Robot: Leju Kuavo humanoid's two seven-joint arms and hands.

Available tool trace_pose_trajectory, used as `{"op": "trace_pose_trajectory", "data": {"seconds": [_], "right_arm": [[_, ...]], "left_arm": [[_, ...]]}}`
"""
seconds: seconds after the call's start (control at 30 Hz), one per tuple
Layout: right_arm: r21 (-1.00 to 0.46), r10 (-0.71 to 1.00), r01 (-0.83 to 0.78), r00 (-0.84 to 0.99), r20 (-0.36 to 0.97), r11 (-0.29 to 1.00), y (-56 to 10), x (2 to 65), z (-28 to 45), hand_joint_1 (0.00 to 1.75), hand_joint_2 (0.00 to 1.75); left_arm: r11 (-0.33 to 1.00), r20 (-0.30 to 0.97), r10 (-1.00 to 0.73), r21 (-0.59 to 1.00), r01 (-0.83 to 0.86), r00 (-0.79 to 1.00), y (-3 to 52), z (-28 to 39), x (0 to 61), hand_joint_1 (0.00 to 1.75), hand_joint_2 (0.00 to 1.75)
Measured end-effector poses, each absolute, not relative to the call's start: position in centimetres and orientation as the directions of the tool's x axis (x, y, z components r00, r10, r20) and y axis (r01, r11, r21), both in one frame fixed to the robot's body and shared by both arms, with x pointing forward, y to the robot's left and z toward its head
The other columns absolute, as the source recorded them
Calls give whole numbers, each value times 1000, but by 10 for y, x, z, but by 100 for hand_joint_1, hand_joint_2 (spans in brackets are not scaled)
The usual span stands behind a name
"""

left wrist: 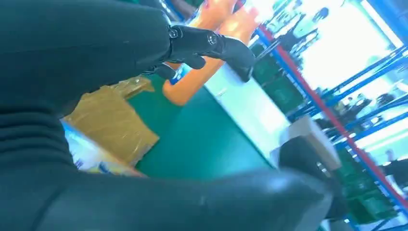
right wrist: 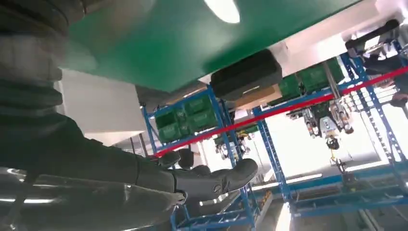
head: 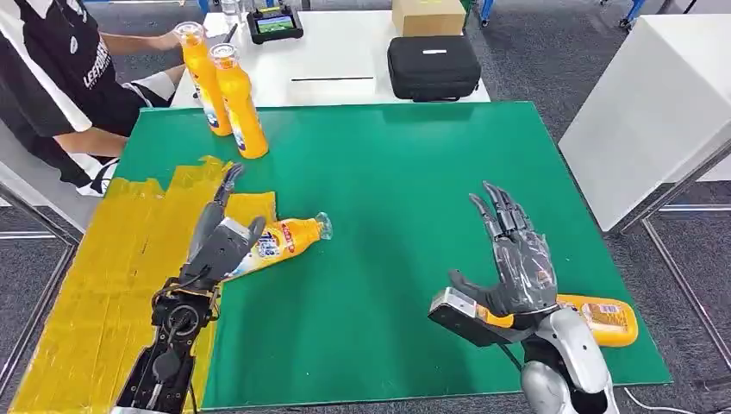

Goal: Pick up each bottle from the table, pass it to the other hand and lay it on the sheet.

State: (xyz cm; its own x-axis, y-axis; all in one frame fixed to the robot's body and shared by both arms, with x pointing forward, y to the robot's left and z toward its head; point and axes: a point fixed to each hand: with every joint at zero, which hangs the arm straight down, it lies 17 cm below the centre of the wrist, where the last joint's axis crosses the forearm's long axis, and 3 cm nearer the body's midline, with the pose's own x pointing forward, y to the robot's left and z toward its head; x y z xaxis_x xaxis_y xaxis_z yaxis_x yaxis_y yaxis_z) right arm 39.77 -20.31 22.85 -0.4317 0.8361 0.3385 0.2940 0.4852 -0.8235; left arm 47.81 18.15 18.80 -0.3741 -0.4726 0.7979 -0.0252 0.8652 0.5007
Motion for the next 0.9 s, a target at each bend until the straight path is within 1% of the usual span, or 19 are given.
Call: {"op": "trace_pose_trajectory", "data": {"seconds": [0.07, 0.17, 0.27, 0.43, 0.63, 0.9], "right_arm": [[-837, 854, 315, -427, 296, 448, -206, 396, 231, 0, 175], [-884, 896, 323, -397, 197, 337, -215, 394, 223, 0, 175], [-933, 917, 254, -370, 152, 257, -243, 389, 202, 0, 175], [-991, 929, 63, -358, 90, 120, -293, 372, 161, 0, 175], [-993, 950, -93, -299, 92, 67, -342, 356, 133, 0, 175], [-988, 962, -144, -254, 96, 60, -388, 357, 131, 0, 175]], "left_arm": [[873, 795, -455, 486, -27, -400, 180, 197, 475, 0, 0], [893, 798, -399, 451, 9, -451, 171, 208, 464, 0, 0], [909, 806, -342, 414, 47, -484, 167, 215, 450, 0, 0], [915, 812, -308, 396, 81, -495, 165, 216, 441, 0, 0], [914, 823, -295, 391, 107, -486, 161, 211, 440, 0, 0], [914, 827, -288, 388, 120, -482, 157, 209, 438, 0, 0]]}}
